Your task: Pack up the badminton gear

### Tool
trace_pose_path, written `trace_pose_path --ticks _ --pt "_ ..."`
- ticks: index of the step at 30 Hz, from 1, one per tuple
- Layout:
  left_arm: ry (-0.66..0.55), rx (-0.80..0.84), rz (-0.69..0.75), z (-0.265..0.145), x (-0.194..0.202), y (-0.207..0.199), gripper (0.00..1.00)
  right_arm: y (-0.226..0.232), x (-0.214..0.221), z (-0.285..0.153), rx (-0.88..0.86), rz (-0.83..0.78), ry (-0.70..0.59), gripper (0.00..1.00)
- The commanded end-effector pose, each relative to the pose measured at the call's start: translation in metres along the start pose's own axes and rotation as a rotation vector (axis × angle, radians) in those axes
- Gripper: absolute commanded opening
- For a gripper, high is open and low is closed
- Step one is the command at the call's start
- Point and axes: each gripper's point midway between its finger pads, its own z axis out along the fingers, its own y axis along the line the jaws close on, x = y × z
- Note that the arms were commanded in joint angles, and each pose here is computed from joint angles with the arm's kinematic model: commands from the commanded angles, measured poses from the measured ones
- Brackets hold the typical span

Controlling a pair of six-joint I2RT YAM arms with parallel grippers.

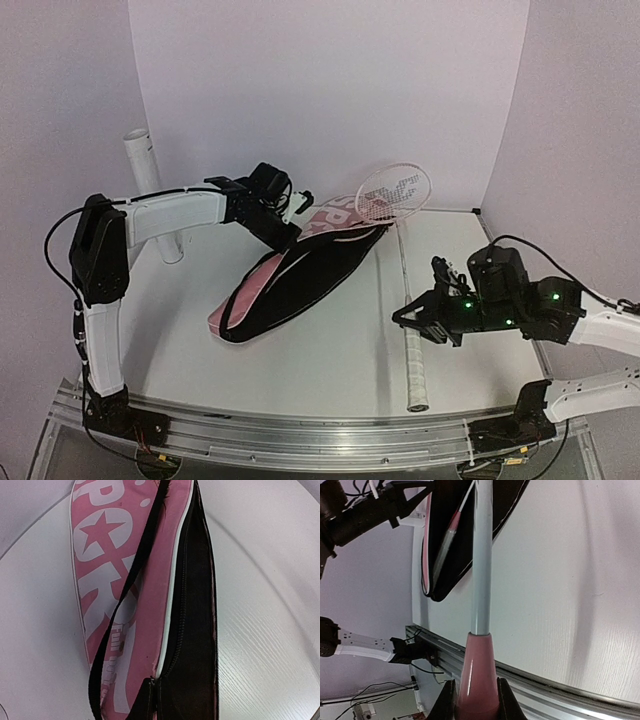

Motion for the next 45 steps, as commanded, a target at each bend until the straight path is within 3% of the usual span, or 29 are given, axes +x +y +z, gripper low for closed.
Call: trace_pose_path --ticks 1,5,9,15,22,29,33,38,42,45 --pt "-0.139 0.021 -0.040 -0.003 -0.047 0.000 0.00 0.010 0.017 -0.016 -0.070 0.084 0.091 0.00" --pt "-0.174 0.008 -0.045 0.000 -0.060 0.006 0.00 0.008 0.041 -0.031 -0.091 0.146 0.211 0.00" --pt "-0.206 -0.004 -0.044 -0.003 -0.071 0.009 0.00 0.012 0.074 -0.045 -0.083 0.166 0.417 0.00" --pt "-0.215 -0.058 -0.027 0.000 -0.072 0.021 0.00 0.014 0.088 -0.069 -0.059 0.194 0.510 0.00" --pt "-0.210 -0.135 -0.027 0.012 -0.065 0.046 0.00 0.002 0.094 -0.085 -0.049 0.240 0.507 0.00" --pt "-0.235 -0.001 -0.043 -0.006 -0.083 0.022 0.00 -0.009 0.094 -0.070 0.000 0.206 0.508 0.00" --pt "-0.146 0.107 -0.058 -0.008 -0.055 -0.002 0.00 -0.008 0.080 -0.058 0.007 0.172 0.433 0.00" --pt "-0.112 0.179 -0.053 -0.011 -0.035 -0.025 0.00 0.001 0.080 -0.041 -0.077 0.181 0.439 0.00" --pt "-0.110 0.164 -0.047 -0.008 -0.035 -0.023 0.00 0.014 0.083 -0.053 -0.137 0.174 0.465 0.00" --pt "-0.120 0.177 -0.047 -0.011 -0.039 -0.025 0.00 0.019 0.075 -0.061 -0.177 0.167 0.406 0.00"
